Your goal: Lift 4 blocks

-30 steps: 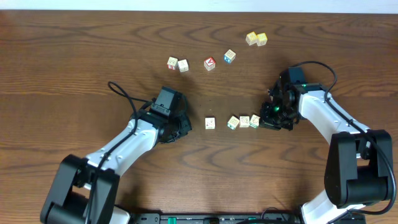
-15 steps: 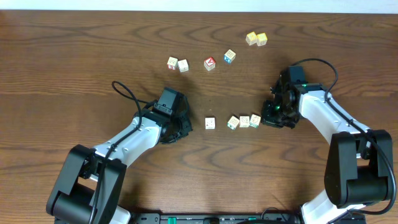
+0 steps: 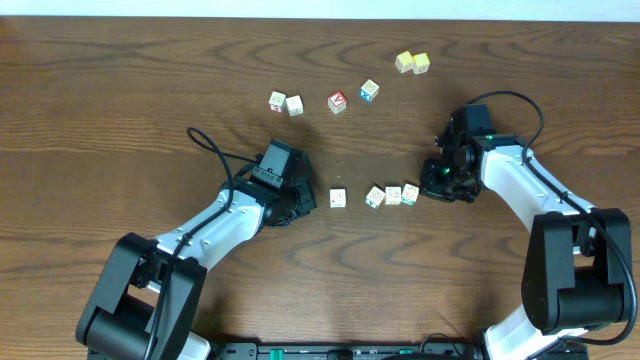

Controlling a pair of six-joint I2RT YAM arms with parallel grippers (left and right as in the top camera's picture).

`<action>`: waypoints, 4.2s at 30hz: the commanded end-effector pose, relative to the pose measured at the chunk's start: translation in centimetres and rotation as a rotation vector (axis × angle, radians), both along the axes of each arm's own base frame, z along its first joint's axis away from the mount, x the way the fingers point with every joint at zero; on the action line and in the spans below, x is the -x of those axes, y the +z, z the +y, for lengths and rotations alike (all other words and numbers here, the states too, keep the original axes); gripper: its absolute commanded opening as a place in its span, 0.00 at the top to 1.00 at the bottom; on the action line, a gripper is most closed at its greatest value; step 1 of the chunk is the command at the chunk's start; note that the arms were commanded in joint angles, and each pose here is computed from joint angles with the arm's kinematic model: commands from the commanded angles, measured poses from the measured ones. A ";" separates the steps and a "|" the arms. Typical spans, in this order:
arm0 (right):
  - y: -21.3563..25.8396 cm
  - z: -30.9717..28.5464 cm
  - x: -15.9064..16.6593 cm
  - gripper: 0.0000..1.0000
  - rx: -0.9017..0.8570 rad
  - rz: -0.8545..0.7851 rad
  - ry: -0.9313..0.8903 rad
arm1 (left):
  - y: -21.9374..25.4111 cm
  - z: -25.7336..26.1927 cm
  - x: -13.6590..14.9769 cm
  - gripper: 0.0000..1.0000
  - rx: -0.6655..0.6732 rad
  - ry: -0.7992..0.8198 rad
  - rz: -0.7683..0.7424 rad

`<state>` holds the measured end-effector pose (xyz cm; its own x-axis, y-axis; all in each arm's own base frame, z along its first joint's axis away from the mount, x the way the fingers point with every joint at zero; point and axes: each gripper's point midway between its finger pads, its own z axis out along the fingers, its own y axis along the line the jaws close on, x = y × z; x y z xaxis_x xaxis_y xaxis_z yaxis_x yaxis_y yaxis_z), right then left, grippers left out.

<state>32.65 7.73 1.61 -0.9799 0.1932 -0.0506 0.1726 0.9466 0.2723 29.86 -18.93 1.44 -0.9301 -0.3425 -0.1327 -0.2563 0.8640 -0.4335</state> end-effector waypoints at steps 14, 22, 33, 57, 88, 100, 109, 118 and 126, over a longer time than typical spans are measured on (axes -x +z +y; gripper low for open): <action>-0.5 2.1 0.2 0.99 -0.016 -0.032 0.076 | -0.4 0.5 0.0 0.93 -0.031 0.002 -0.006; -0.3 2.6 -0.1 0.99 -0.043 -0.056 0.124 | -0.4 0.5 0.0 0.93 -0.031 0.002 -0.006; 0.1 4.4 0.2 0.99 -0.092 -0.075 0.215 | -0.4 0.5 0.0 0.93 -0.031 0.002 -0.006; 0.6 6.1 0.7 0.99 -0.135 -0.102 0.336 | -0.1 -2.3 0.4 0.92 -0.077 -0.009 -0.084; 0.4 6.6 1.3 0.99 -0.129 -0.077 0.332 | -2.4 -4.1 -1.6 0.93 -0.022 0.042 -0.114; 0.4 6.6 1.3 0.99 -0.128 -0.075 0.330 | -1.9 -5.6 -1.2 0.93 0.037 -0.048 -0.121; 0.1 5.5 1.1 0.99 -0.060 -0.071 0.316 | -2.0 -5.3 -1.2 0.93 0.013 -0.069 -0.132; 3.5 3.5 1.7 0.99 0.061 0.012 0.297 | -1.3 -3.0 -1.9 0.93 -0.023 -0.024 -0.130; 3.6 8.0 5.4 0.99 -0.084 0.131 0.301 | -2.1 0.1 -2.2 0.93 -0.149 0.051 -0.127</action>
<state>28.47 13.13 4.74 -0.9901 -0.1278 0.0576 -0.1062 0.9518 0.2876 31.81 -21.12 -0.06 -0.9067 -0.3412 -0.2481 -0.2158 0.8805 -0.4222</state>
